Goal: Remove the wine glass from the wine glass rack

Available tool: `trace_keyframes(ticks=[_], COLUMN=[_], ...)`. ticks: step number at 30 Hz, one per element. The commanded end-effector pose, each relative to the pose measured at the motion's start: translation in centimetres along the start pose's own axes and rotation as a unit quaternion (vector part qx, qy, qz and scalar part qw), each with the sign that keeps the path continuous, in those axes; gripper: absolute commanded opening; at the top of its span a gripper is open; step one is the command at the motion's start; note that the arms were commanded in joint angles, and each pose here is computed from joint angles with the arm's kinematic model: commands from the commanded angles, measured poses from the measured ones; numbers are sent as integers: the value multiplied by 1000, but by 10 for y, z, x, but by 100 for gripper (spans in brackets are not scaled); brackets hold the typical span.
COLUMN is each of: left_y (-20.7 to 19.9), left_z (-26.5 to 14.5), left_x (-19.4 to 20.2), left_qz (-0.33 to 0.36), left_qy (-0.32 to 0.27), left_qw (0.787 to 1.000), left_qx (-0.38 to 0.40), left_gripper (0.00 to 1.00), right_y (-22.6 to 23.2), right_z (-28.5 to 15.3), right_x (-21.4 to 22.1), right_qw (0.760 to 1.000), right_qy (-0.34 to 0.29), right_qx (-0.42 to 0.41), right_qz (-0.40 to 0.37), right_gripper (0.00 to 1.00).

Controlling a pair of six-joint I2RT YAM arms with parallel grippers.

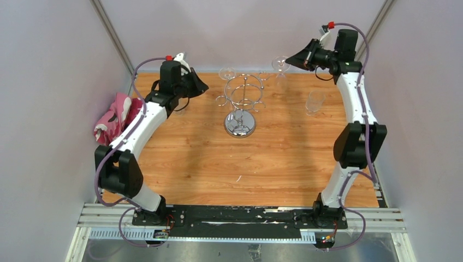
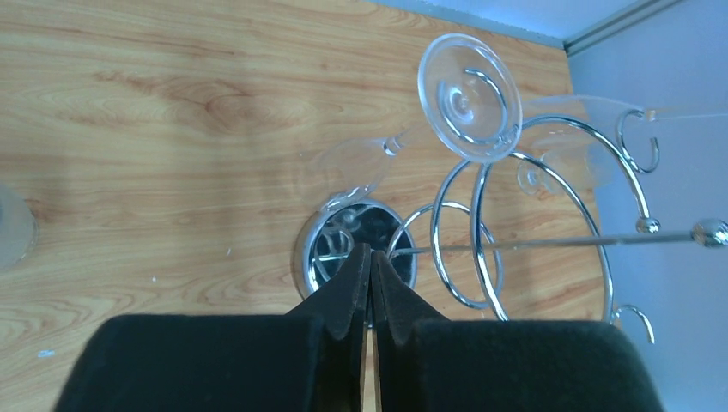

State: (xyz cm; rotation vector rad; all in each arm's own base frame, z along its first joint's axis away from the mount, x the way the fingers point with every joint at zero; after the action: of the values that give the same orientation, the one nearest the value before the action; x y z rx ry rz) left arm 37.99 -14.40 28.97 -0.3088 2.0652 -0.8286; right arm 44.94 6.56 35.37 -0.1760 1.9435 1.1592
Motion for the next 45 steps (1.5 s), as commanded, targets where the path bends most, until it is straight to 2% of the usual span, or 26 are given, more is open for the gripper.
trace_keyframes(ticks=[1,5,9,11,13,17,18,21,24,26,29,33,45], left_y=[-26,-48,-77,-94,-108,-119,-120,-120,-124,-129,-136,-136,-125], left_z=[-34,-58,-73,-80,-90,-100,-95,-78,-78,-85,-94,-100,-103], left_x=[-19,-22,-26,-28,-31,-34,-35,-36,-37,-38,-39,-34,-20], left_qz=[35,38,27,15,-5,-58,-67,-58,-40,-28,-14,-13,-21], left_qy=[-88,-126,-116,-109,-105,-65,-49,-47,-46,-49,-46,-37,-23], left_qw=[993,976,947,917,876,768,760,761,758,753,746,747,759], left_qx=[64,175,299,383,470,634,644,644,649,655,664,664,650], left_gripper=[8,16,24,29,36,43,44,45,47,52,59,63,63], right_y=[67,131,186,216,242,282,290,306,316,323,325,327,336], right_z=[-49,-96,-133,-150,-164,-185,-189,-196,-199,-193,-179,-158,-147], right_x=[-18,-8,11,18,26,37,40,45,48,53,53,54,51], right_qw=[993,979,966,956,948,933,927,918,907,897,895,891,885], right_qy=[-69,-122,-159,-180,-188,-196,-199,-200,-209,-205,-191,-174,-177], right_qx=[5,11,-26,-69,-107,-176,-196,-240,-273,-317,-343,-370,-374], right_qz=[-96,-163,-201,-223,-232,-244,-248,-245,-241,-231,-214,-200,-213], right_gripper=[0,0,0,0,0,0,0,0,0,0,0,0,0])
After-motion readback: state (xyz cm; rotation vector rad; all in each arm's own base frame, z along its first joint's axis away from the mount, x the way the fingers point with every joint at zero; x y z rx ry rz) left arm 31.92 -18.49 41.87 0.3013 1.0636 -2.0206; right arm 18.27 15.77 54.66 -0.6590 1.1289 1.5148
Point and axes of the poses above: each gripper's point midway between its finger pads, its own z axis out along the fingers, its own y axis along the line the jaws close on, x = y × z, the point moved 8 cm from there along -z, back along the fingers, and after that the axes turned 10 degrees about -z, right-handed, at the moved point
